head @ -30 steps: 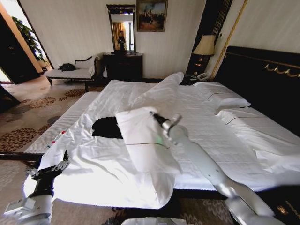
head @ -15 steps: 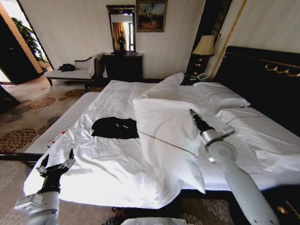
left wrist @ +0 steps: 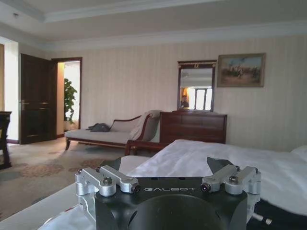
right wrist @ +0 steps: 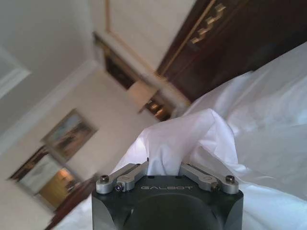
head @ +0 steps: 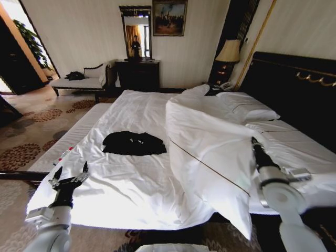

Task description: Fold the clothes on the bed.

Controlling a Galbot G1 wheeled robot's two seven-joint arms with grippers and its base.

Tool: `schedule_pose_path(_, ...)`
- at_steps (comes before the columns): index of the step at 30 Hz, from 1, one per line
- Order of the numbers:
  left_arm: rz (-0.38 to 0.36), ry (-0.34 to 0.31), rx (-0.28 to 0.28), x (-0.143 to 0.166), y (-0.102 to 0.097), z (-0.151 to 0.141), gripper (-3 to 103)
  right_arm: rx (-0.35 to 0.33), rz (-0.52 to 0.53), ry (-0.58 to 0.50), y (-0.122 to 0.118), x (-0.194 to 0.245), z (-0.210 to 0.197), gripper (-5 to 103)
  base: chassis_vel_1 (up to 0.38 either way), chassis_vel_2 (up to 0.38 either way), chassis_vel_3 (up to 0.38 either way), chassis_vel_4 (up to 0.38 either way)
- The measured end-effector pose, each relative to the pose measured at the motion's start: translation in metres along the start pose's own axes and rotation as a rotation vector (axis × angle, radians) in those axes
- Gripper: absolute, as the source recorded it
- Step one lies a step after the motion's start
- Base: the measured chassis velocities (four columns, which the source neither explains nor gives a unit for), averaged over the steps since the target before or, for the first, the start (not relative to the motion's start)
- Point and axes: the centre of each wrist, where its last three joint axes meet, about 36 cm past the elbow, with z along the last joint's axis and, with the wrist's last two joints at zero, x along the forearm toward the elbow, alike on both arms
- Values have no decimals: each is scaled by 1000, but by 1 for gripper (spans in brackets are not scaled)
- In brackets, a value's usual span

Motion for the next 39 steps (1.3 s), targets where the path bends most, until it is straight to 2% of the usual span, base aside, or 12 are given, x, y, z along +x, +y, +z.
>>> schedule_pose_path(3, 11, -21, 11, -8, -2, 1, 100, 8, 60, -24, -9, 7, -6, 1, 0, 0, 0, 0)
schedule_pose_path(6, 23, -64, 46, -24, -9, 3, 100, 19, 174, -68, -23, 15, -21, 1, 0, 0, 0, 0)
schedule_pose_path(10, 37, -70, 59, -30, -13, 4, 100, 40, 252, -98, -34, 20, -35, 1, 0, 0, 0, 0)
schedule_pose_path(16, 49, -94, 84, -45, -2, -1, 100, 77, 427, -202, -56, 47, -52, 1, 0, 0, 0, 0)
schedule_pose_path(24, 30, -101, 109, -47, 1, 0, 100, 61, 611, -287, -70, 74, -67, 1, 0, 0, 0, 0)
schedule_pose_path(26, 30, -103, 113, -48, 0, 0, 100, 71, 652, -313, -75, 79, -71, 1, 0, 0, 0, 0)
schedule_pose_path(27, 30, -108, 119, -49, 0, -1, 100, 99, 699, -349, -83, 84, -74, 1, 0, 0, 0, 0)
schedule_pose_path(31, 30, -111, 125, -50, -1, -1, 100, 140, 751, -391, -93, 88, -77, 1, 0, 0, 0, 0)
schedule_pose_path(33, 29, -115, 132, -51, -1, -2, 100, 161, 832, -426, -106, 91, -78, 1, 0, 0, 0, 0)
schedule_pose_path(37, 24, -118, 140, -51, -1, -3, 100, 158, 913, -453, -124, 94, -77, 1, 0, 0, 0, 0)
schedule_pose_path(39, 21, -123, 147, -50, -2, -4, 100, 138, 1008, -457, -152, 98, -71, 1, 0, 0, 0, 0)
